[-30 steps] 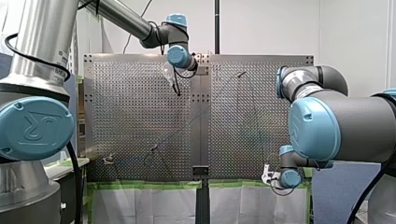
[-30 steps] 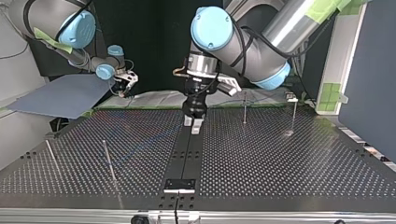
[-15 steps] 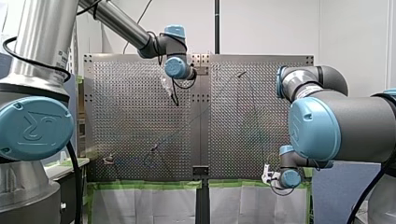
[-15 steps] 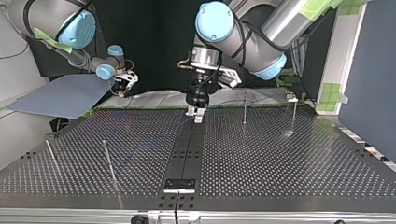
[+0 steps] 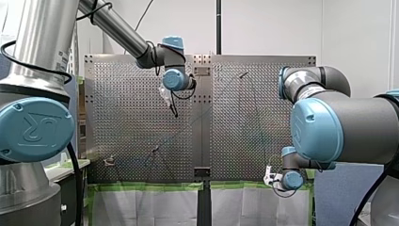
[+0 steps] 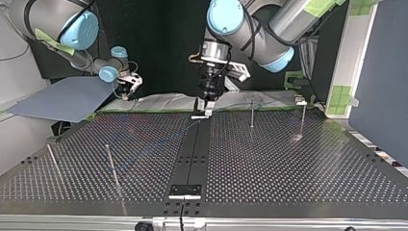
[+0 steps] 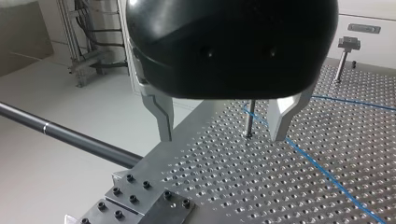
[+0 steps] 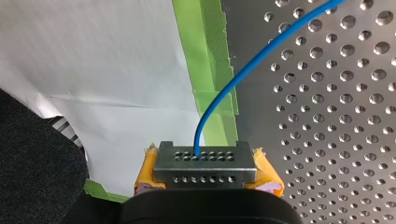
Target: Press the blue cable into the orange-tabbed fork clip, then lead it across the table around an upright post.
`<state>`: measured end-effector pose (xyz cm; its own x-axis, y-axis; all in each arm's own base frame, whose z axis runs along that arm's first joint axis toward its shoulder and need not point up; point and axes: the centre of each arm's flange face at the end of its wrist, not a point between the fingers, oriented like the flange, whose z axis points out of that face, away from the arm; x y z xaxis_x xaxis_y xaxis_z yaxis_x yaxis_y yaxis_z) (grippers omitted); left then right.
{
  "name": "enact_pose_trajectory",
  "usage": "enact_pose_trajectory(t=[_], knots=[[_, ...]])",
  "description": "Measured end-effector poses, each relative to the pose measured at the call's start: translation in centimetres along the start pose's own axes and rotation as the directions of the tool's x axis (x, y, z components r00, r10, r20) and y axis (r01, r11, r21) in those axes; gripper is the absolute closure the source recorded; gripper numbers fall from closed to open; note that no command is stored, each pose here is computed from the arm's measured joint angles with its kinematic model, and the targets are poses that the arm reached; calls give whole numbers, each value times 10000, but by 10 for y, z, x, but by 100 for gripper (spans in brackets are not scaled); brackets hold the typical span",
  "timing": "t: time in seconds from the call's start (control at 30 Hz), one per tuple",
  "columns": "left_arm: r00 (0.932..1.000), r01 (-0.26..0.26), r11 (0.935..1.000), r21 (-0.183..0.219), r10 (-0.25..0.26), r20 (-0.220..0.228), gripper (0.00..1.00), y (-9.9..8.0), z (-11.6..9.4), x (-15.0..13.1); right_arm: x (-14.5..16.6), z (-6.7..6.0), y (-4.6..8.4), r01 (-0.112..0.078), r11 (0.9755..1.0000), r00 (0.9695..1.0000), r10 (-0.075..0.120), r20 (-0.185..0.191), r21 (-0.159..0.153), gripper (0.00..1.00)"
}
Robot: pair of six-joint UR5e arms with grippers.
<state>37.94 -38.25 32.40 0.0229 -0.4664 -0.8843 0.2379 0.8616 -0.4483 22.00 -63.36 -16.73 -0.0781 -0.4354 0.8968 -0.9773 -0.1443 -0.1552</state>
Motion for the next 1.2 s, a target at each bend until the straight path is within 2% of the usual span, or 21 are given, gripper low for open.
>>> enact_pose_trajectory(t=[0.07, 0.27, 0.47, 0.7, 0.97, 1.2], knots=[[10000, 38, 10000, -58, -38, 6, 2, 5, -2, 3, 0, 0, 0, 1, 10000, 10000, -1, -3, 1, 100], [9998, 29, 9983, -578, -41, -209, 2, 27, -12, 16, 1, 0, 0, 14, 10000, 10000, -14, -9, 0, 100], [9977, -138, 9953, -962, 73, -679, 2, 48, -28, 31, 1, 1, 0, 32, 10000, 10000, -32, -19, -2, 100], [9913, -425, 9914, -1236, 264, -1288, 2, 68, -52, 49, 3, 2, 0, 36, 10000, 10000, -36, -61, -9, 100], [9810, -789, 9872, -1383, 523, -1866, 2, 84, -77, 66, 4, 3, 0, 70, 10000, 9999, -70, -85, 7, 100], [9711, -1328, 9846, -1138, 1063, -2138, 2, 96, -95, 79, 4, 3, -2, 108, 9999, 9999, -108, -99, 41, 100]])
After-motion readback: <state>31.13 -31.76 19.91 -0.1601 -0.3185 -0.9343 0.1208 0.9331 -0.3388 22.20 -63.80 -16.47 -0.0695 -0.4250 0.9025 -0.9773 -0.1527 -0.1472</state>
